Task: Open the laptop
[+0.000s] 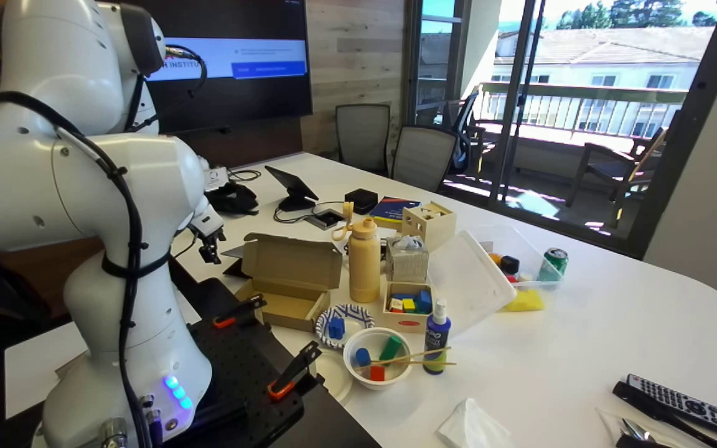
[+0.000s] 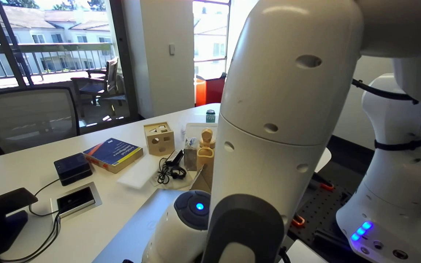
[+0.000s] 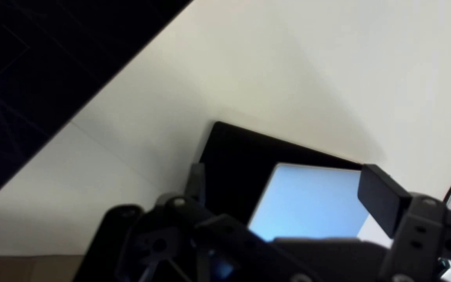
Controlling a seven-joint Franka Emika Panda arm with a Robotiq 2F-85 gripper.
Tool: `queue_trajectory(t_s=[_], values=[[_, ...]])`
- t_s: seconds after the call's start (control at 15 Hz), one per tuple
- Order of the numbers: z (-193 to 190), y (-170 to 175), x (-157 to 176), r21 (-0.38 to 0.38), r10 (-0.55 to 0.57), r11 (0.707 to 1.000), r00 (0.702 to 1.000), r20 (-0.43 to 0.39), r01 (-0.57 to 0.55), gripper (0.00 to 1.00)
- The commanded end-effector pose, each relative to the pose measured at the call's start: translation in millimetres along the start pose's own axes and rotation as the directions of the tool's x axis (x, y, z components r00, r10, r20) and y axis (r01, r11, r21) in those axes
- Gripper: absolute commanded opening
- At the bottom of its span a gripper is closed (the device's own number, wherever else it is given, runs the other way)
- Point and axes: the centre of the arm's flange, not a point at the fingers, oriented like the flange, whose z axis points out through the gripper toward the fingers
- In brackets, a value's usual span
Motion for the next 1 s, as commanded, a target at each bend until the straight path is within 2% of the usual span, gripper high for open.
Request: queue_trajectory(t_s=[0.0,0.93], values=[[18,33,9,0.036,0.010,0.999,1.000,-0.028,-0.009,1.00],[50,21,17,0.082,-0.042,0.995,0.992,-0.119,0.052,1.00]])
